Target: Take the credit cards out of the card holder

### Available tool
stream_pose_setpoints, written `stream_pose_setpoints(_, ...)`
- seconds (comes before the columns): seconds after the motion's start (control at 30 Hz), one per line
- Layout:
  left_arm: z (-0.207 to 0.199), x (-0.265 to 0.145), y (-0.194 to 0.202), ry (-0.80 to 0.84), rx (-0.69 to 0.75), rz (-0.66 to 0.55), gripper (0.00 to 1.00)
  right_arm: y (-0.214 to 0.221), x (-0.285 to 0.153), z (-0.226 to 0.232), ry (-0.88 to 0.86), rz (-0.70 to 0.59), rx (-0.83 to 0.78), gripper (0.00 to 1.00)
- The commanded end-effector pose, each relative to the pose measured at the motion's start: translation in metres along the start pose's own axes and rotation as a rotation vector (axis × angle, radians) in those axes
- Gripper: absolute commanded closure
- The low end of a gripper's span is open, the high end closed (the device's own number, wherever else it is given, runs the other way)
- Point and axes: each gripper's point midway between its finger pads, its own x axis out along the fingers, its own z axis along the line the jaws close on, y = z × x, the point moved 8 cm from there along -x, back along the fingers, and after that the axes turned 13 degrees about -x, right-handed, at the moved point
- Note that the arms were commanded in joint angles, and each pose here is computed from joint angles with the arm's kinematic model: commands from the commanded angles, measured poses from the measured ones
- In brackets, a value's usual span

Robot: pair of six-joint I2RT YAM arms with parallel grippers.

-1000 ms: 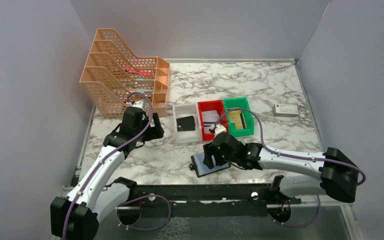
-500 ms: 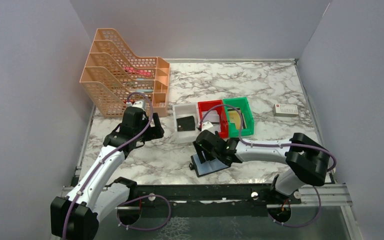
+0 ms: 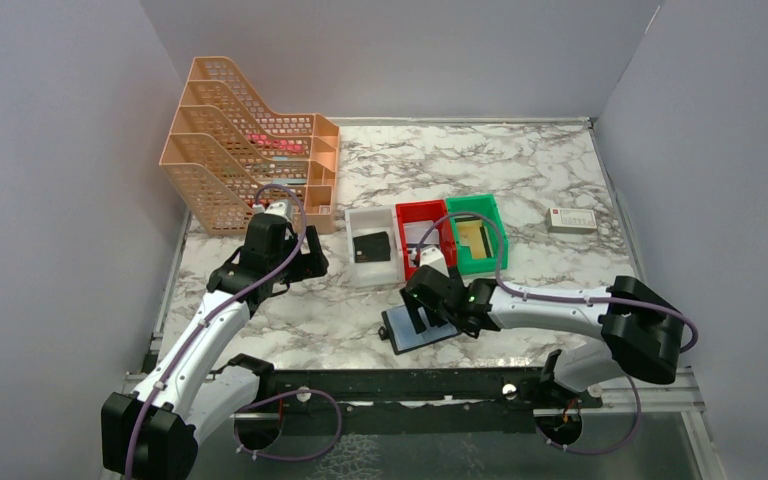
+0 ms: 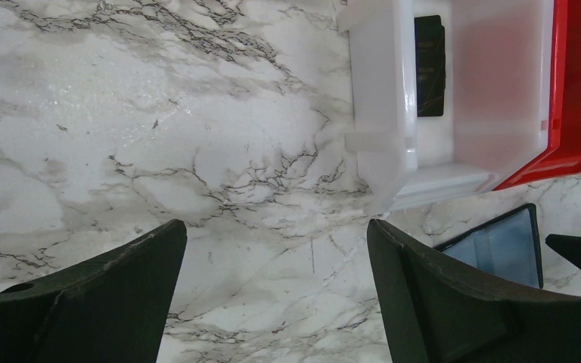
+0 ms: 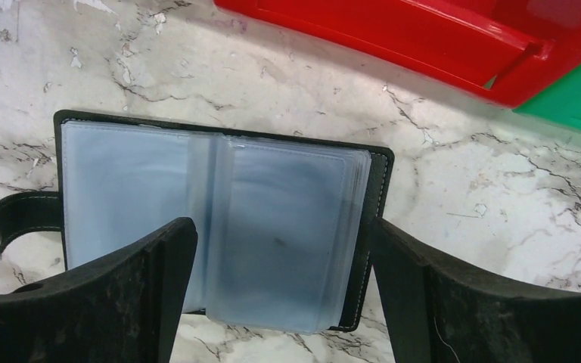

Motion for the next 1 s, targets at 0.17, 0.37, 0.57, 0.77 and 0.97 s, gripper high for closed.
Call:
stream_pose_setpoints(0.17, -0.001, -0.001, 0.000, 0.029, 0.010, -0.002, 0.07, 0.027, 0.015, 0.001, 0.030, 0.114, 0.006, 0.10)
stream_pose_setpoints(0.37, -0.002, -0.001, 0.000, 0.034, 0.011, -0.001, 0.07, 0.038, 0.027, 0.007, 0.023, 0.193, -0.005, 0.42)
stream_pose_setpoints(0.57, -0.002, -0.001, 0.000, 0.033, 0.010, -0.003, 0.07, 0.025, 0.014, 0.005, -0.005, 0.104, 0.021, 0.58)
stream_pose_setpoints(0.77, -0.002, -0.001, 0.000, 0.033, 0.011, -0.002, 0.07, 0.000, -0.012, -0.001, -0.025, -0.034, 0.067, 0.34)
stream_pose_setpoints(0.97, -0.003, -0.002, -0.001, 0.042, 0.012, -0.003, 0.07, -0.036, -0.076, -0.035, 0.043, -0.339, 0.184, 0.16)
